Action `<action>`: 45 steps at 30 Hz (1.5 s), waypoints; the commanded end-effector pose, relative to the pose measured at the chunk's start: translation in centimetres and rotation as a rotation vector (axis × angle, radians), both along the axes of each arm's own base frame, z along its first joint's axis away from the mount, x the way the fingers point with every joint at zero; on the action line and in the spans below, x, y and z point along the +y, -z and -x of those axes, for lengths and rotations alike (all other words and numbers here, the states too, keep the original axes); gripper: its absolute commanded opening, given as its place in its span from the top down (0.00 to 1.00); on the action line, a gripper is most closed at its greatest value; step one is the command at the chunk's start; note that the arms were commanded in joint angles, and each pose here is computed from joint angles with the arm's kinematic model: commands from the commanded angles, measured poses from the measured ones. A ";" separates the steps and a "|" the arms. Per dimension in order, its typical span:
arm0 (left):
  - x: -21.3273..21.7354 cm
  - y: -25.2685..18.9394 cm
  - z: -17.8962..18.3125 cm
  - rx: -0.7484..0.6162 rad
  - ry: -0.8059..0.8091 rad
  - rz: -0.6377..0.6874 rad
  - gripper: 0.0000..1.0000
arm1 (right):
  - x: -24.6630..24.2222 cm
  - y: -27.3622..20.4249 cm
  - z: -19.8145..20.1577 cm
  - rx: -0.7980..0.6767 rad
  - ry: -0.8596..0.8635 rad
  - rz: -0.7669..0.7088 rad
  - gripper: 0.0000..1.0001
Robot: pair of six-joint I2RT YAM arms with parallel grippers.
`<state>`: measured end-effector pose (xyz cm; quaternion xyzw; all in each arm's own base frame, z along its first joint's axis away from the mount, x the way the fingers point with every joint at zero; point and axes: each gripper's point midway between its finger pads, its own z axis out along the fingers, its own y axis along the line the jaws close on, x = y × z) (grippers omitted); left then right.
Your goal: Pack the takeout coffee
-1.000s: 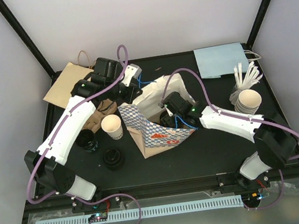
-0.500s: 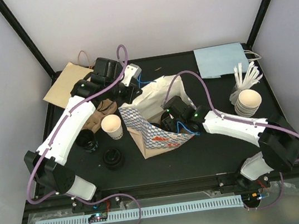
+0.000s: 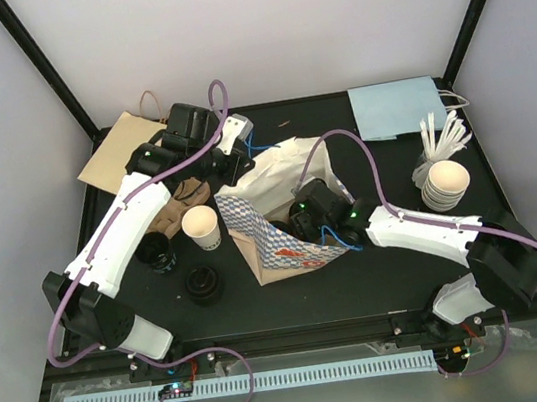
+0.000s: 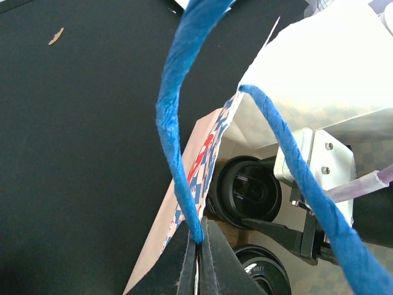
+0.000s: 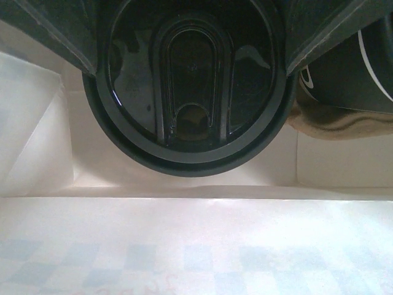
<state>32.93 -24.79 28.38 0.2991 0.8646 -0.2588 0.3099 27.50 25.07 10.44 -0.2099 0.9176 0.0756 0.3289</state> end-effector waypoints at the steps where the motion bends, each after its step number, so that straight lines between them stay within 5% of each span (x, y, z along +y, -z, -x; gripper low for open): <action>1: 0.6 -1.0 0.0 -0.027 -0.021 0.004 0.98 | -4.4 8.5 6.8 0.331 -0.016 0.217 0.40; 29: 0.4 -1.1 -0.1 -0.025 -0.013 0.009 0.98 | -4.0 9.6 7.9 0.343 0.021 0.235 0.42; 45: 0.6 -0.9 0.1 -0.018 -0.018 0.008 0.98 | -4.9 13.7 11.5 0.482 0.054 0.190 0.42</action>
